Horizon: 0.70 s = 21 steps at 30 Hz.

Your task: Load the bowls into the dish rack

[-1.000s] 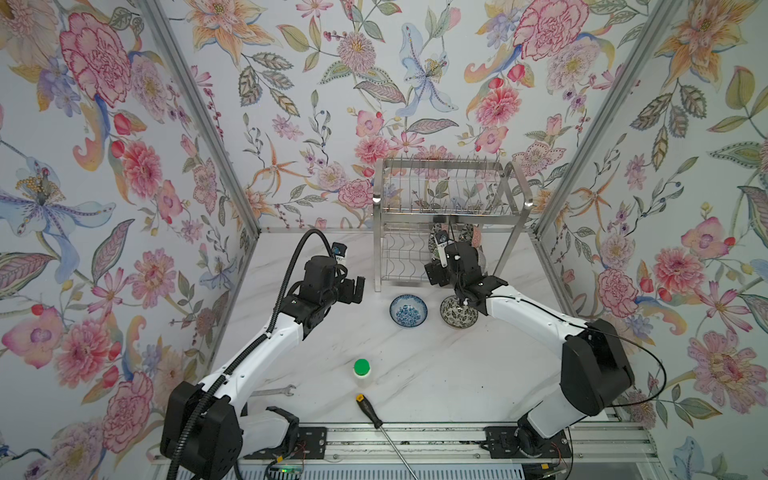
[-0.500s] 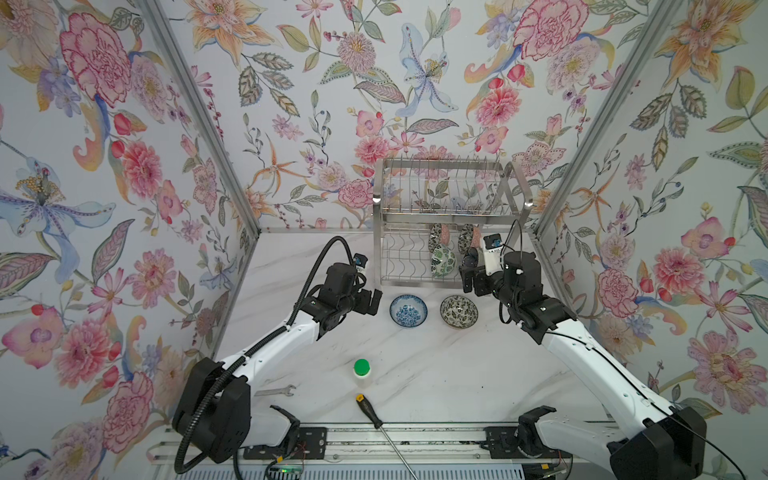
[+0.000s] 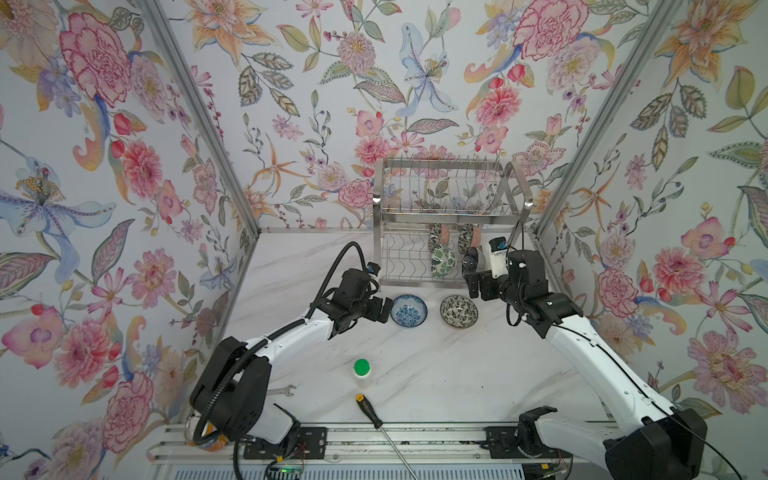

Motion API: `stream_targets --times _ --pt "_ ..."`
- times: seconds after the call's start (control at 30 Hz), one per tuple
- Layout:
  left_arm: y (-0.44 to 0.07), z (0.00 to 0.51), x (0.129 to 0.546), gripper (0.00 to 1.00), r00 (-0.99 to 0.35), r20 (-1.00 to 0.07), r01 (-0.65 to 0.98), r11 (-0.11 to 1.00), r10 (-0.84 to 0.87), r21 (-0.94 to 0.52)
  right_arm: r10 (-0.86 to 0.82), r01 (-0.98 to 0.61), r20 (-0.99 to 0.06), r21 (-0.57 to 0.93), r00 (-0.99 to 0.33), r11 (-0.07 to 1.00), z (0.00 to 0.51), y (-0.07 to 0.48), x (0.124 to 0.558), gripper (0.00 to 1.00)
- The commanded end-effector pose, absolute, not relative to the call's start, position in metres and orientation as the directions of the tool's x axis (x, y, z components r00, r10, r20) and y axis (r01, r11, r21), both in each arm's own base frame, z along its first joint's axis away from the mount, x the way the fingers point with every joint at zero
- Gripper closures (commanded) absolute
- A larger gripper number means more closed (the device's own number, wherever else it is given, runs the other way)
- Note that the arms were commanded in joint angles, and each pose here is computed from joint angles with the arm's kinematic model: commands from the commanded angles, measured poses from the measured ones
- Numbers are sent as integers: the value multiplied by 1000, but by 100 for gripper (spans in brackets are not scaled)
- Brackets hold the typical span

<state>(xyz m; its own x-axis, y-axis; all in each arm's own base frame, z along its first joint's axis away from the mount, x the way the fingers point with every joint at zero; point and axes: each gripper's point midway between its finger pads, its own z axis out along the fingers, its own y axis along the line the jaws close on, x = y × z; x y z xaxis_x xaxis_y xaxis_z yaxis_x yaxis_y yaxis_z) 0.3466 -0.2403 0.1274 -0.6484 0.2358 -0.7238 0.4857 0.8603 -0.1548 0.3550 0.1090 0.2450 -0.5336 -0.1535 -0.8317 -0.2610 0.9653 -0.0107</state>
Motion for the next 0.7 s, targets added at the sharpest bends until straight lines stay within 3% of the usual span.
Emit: stream_targets --times 0.0,0.67 --pt "-259 125 348 1 -651 -725 515 833 226 -203 -141 -262 -827 8 -544 965 248 110 356 1" --pt "-298 75 359 1 -722 -640 513 824 262 -241 -151 -271 -824 3 -545 963 243 115 367 1"
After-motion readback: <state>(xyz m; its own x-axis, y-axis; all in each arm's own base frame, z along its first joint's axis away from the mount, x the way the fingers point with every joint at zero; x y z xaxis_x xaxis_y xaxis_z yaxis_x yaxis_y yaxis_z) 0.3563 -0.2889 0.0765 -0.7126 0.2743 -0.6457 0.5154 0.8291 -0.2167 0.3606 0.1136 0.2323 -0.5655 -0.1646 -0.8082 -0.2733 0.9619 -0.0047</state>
